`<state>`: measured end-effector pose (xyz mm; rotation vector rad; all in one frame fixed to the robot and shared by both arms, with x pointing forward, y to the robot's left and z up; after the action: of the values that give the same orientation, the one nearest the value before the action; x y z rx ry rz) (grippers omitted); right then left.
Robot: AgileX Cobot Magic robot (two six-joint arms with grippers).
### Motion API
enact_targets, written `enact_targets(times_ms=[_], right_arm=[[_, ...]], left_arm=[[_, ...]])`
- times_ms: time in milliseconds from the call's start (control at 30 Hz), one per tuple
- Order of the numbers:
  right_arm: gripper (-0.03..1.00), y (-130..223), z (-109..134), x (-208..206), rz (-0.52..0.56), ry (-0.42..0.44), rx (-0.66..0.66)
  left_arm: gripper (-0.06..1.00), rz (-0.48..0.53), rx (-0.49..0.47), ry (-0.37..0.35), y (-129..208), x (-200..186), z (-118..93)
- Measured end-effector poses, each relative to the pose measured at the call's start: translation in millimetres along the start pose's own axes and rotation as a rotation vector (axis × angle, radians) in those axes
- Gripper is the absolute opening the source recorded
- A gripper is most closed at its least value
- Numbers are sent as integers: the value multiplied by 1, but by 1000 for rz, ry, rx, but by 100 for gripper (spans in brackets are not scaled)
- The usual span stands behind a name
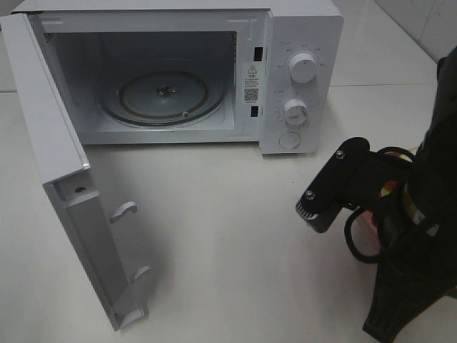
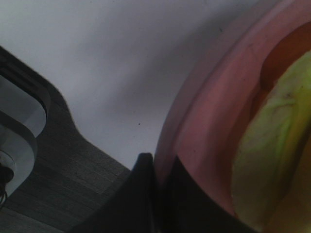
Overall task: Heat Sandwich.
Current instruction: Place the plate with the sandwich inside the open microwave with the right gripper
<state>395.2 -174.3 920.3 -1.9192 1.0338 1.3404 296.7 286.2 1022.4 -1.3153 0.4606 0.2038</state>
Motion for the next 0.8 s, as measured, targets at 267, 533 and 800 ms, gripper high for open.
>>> enact_targets(times_ms=[267,533,800], right_arm=[[4,4,15,-6,-26,9,-148],[4,4,16,-9,-42,15,-249],[4,0,19,-9,-68,6,-385]], left_arm=[[92,0,0,0,0,0,0],[92,0,0,0,0,0,0],[92,0,0,0,0,0,0]])
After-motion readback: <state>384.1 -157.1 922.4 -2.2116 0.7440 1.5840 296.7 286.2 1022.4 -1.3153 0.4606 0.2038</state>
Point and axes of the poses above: a point on each arm's last joint axis where the gripper is mounted, x pointing out along that axis toward the gripper, z along the wrist's bending axis when the last joint is at zero, y = z × x, the point moved 7 cm from there along x, pointing out along that axis toward the gripper, and after that the axes turned 14 degrees about x, right-handed, at the moved point
